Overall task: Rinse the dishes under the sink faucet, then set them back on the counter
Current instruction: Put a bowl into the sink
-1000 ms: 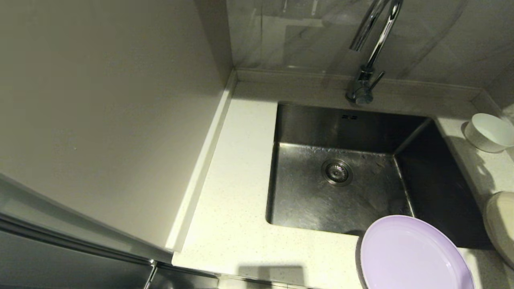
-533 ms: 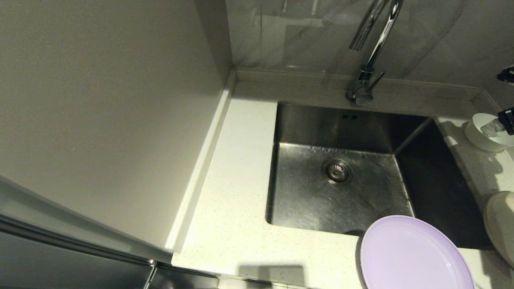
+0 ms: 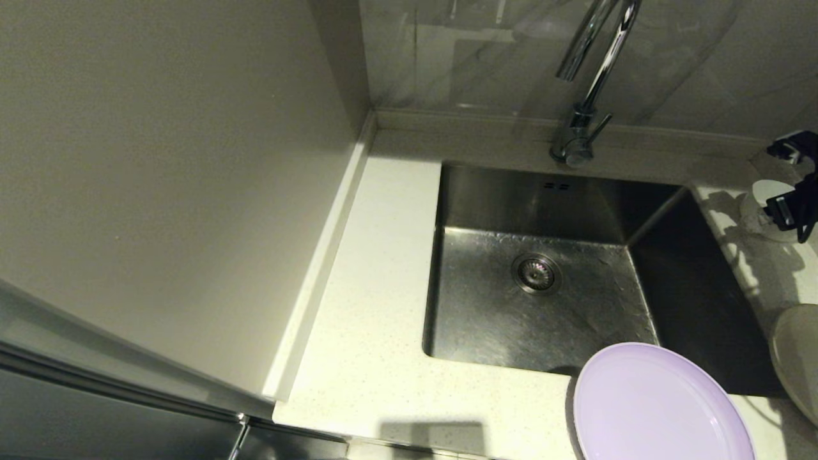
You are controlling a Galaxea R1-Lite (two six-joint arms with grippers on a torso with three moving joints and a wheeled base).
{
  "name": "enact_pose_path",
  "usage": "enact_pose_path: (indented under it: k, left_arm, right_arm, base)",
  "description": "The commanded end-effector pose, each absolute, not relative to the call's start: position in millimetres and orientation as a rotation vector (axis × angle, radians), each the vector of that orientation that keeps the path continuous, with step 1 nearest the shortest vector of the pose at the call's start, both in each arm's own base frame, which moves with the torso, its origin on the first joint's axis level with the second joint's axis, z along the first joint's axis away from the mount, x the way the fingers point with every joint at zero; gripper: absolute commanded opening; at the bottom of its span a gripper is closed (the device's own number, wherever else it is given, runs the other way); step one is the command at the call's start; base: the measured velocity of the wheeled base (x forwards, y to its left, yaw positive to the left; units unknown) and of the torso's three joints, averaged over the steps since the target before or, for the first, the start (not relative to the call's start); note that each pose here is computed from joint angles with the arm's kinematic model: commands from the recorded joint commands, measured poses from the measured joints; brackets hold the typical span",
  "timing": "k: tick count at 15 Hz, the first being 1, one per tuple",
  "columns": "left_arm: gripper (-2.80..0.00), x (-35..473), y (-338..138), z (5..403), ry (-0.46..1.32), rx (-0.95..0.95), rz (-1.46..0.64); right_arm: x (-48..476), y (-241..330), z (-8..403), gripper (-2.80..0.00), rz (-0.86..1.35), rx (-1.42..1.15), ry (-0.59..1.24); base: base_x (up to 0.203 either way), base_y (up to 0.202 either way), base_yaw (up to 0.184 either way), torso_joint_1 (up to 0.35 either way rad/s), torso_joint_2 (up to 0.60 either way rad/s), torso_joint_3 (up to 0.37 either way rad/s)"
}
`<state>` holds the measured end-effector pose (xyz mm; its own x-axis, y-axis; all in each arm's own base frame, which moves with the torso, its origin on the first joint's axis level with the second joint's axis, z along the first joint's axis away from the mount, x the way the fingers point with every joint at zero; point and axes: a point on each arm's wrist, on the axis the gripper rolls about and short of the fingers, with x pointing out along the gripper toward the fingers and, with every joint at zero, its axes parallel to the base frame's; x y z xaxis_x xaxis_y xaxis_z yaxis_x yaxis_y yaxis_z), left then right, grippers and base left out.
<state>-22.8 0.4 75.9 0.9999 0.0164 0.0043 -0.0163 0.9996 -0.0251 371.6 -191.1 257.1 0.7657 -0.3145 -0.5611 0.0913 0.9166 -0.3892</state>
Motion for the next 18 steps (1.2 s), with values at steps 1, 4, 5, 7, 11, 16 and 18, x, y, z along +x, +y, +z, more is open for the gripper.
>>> enact_pose_path:
  k: [1, 4, 5, 7, 11, 16, 18]
  left_arm:
    - [-2.80, -23, 0, 76, -0.008, -0.026, 0.017]
    - [-2.80, -23, 0, 76, -0.009, -0.026, 0.015]
    - [-2.80, -23, 0, 76, -0.008, -0.025, 0.017]
    - [-2.80, -23, 0, 76, -0.008, -0.026, 0.017]
    - [-2.80, -23, 0, 76, -0.008, -0.026, 0.017]
    - [-2.80, -23, 0, 76, -0.008, -0.026, 0.017]
    - [-2.80, -23, 0, 76, -0.008, -0.026, 0.017]
  right_arm:
    - [379, -195, 245, 0.00, -0.213, -0.352, 0.686]
    - [390, -201, 238, 0.00, -0.214, -0.404, 0.646]
    - [390, -201, 237, -2.80, -0.210, -0.407, 0.645]
    - [389, -200, 240, -2.80, -0.195, -0.406, 0.635]
    - [385, -195, 250, -2.80, -0.166, -0.409, 0.600]
    - [380, -178, 266, -2.80, -0.113, -0.414, 0.560]
    - [377, -167, 273, -2.80, -0.092, -0.421, 0.547]
  base:
    - [0.000, 0.000, 0.000, 0.000, 0.00, 0.000]
    - [0.000, 0.000, 0.000, 0.000, 0.00, 0.000]
    - [0.000, 0.000, 0.000, 0.000, 0.00, 0.000]
    - [0.000, 0.000, 0.000, 0.000, 0.00, 0.000]
    - [0.000, 0.000, 0.000, 0.000, 0.00, 0.000]
    - [0.000, 0.000, 0.000, 0.000, 0.00, 0.000]
    - [0.000, 0.000, 0.000, 0.000, 0.00, 0.000]
